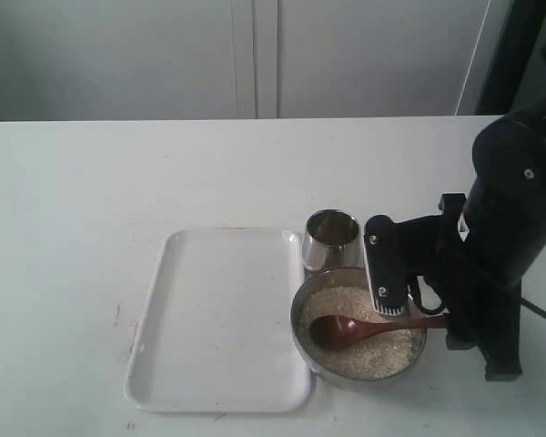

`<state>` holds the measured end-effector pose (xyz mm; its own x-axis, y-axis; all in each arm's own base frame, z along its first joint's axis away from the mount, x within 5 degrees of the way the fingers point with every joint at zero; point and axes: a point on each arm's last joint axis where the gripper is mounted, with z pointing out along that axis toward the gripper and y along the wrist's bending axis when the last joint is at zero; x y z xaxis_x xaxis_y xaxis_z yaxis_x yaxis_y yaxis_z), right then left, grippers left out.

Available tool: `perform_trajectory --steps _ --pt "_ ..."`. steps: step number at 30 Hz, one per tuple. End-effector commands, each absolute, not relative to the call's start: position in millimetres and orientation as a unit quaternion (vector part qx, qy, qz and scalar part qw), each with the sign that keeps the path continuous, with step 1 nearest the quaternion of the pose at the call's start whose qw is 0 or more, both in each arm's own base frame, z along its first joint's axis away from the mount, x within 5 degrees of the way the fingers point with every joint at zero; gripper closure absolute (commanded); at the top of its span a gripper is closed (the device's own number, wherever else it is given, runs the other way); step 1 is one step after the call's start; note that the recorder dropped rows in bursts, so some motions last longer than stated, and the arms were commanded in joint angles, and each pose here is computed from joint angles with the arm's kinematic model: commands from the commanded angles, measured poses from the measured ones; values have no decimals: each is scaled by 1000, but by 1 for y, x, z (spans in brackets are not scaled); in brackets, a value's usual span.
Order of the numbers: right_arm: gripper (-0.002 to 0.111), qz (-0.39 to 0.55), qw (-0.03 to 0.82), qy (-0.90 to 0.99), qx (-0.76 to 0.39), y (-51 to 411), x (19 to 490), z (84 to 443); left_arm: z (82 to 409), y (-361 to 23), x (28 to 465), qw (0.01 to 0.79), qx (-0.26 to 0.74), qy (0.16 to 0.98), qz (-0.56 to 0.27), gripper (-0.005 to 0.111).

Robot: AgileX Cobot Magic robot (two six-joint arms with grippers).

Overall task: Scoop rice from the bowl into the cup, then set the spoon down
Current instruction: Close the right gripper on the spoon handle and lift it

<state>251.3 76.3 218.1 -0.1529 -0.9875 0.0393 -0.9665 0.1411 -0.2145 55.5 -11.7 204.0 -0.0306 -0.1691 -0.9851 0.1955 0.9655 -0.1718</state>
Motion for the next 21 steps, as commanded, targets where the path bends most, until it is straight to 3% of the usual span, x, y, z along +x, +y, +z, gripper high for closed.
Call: perform_trajectory --steps 1,14,21 --pt "52 -104 51 759 -641 76 251 217 206 -12 55 698 4 703 -138 92" --pt "52 -114 82 749 -648 76 251 201 206 -12 55 698 4 703 -138 92" --pt "56 -103 60 763 -635 77 255 187 206 -12 55 698 4 703 -138 92"
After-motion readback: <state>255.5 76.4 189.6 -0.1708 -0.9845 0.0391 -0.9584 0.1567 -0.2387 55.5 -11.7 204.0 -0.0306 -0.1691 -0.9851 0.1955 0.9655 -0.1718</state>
